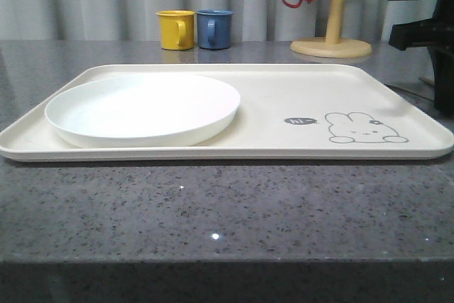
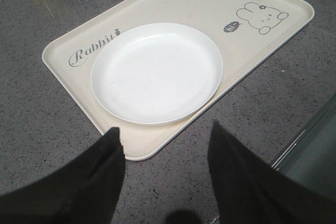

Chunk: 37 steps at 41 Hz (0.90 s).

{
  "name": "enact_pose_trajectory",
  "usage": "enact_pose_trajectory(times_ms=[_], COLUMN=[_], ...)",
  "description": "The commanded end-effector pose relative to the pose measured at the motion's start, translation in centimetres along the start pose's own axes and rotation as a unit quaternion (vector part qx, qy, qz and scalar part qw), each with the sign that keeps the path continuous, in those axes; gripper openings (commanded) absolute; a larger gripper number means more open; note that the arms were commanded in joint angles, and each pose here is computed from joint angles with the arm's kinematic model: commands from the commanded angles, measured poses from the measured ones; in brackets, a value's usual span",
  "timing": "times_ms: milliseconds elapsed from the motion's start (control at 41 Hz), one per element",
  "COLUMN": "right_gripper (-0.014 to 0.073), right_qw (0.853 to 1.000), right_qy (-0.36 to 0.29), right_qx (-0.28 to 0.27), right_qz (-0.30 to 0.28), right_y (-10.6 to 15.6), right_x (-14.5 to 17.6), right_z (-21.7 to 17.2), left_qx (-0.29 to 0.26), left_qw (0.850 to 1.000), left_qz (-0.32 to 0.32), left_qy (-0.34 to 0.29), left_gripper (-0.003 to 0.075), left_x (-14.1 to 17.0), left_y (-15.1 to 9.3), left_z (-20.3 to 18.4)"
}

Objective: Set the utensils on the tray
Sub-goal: 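Lower the right gripper and grasp the fork, then carry the fork onto the tray beside the plate and release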

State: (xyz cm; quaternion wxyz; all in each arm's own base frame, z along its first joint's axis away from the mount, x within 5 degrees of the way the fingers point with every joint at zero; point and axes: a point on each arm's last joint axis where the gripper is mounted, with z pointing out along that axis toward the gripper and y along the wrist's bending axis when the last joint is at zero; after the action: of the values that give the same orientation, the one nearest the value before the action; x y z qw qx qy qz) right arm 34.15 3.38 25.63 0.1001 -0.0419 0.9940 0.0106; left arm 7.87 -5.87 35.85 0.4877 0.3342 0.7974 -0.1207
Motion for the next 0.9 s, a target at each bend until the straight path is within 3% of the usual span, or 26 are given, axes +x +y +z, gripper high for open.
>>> enact_pose_trajectory(times_ms=[0,317,513,732,879], right_gripper=[0.0048,-0.0006,-0.0006,-0.0003,-0.0003], right_qw=[0.999,0.999,0.999,0.995,0.993], right_qy=[-0.041,-0.035,-0.046,-0.062,-0.067], right_qx=[-0.003,-0.003,-0.008,-0.062,-0.084], right_qz=[-0.004,-0.004,-0.006,-0.054,-0.049], right_y=[0.1,0.1,0.5,5.7,10.0], right_x=[-0.4,-0.3,-0.3,-0.5,-0.5], right_z=[-2.1,-2.3,-5.4,-8.4,-8.4], left_qx=[-0.002,-0.002,-0.002,-0.003,-0.003], left_qw=[0.999,0.999,0.999,0.999,0.999], left_qz=[-0.004,-0.004,-0.004,-0.005,-0.005], left_qy=[-0.049,-0.049,-0.049,-0.049,-0.049], left_gripper=[0.0358,0.0358,0.0358,0.0358,0.0358], left_x=[-1.3,-1.3,-1.3,-1.3,-1.3], left_y=[0.1,0.1,0.1,0.1,0.1], left_z=[-0.5,-0.5,-0.5,-0.5,-0.5])
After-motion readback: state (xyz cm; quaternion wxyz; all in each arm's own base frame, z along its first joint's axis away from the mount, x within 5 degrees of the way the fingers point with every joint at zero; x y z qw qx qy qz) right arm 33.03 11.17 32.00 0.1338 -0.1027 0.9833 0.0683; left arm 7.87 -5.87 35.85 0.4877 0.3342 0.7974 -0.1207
